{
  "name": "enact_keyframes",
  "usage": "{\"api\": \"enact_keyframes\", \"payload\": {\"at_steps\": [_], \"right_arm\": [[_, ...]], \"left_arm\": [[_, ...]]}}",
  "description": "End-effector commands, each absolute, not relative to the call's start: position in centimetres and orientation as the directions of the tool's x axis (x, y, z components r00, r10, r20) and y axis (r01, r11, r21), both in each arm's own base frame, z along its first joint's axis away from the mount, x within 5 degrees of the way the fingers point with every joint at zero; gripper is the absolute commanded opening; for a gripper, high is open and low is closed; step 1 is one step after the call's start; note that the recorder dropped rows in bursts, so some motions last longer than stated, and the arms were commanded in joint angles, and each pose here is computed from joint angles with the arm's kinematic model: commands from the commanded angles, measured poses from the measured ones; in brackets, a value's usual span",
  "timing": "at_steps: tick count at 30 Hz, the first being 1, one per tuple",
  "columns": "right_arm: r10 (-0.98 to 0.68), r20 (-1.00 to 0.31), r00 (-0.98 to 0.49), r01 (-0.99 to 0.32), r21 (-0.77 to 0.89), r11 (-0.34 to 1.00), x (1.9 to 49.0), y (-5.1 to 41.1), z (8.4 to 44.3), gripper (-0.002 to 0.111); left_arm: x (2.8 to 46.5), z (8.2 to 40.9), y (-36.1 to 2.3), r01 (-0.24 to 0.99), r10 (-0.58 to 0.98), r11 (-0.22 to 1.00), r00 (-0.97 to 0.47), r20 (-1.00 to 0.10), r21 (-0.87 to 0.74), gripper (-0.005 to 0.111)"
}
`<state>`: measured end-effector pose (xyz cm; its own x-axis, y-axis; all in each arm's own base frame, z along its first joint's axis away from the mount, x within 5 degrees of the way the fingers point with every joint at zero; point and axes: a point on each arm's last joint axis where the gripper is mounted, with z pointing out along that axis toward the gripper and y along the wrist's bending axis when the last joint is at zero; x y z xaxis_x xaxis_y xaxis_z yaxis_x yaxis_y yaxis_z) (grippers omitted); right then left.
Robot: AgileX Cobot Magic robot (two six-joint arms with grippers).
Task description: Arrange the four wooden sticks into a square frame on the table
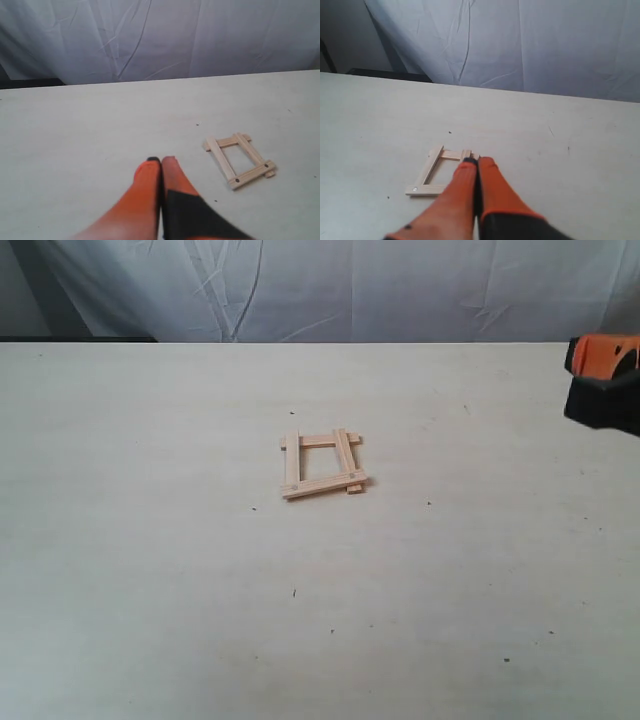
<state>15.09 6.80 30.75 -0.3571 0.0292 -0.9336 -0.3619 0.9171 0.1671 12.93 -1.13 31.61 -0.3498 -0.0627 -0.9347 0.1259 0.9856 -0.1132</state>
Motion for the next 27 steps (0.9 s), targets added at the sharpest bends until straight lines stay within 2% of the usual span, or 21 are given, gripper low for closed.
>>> {"api": "enact_keyframes", "payload": {"at_steps": [1, 27], "right_arm": [[0.016, -0.943, -0.332, -0.364, 0.144, 0.92, 14.18, 6.27, 29.74, 0.0], [0.017, -0.944, -0.328, -0.365, 0.144, 0.92, 14.05, 6.21, 29.77, 0.0]], "left_arm": [[12.06, 31.27, -1.07, 0.127, -0.027, 0.989, -0.34, -0.94, -0.074, 0.0], [11.97, 31.29, -1.09, 0.129, -0.026, 0.989, -0.339, -0.94, -0.074, 0.0]]}}
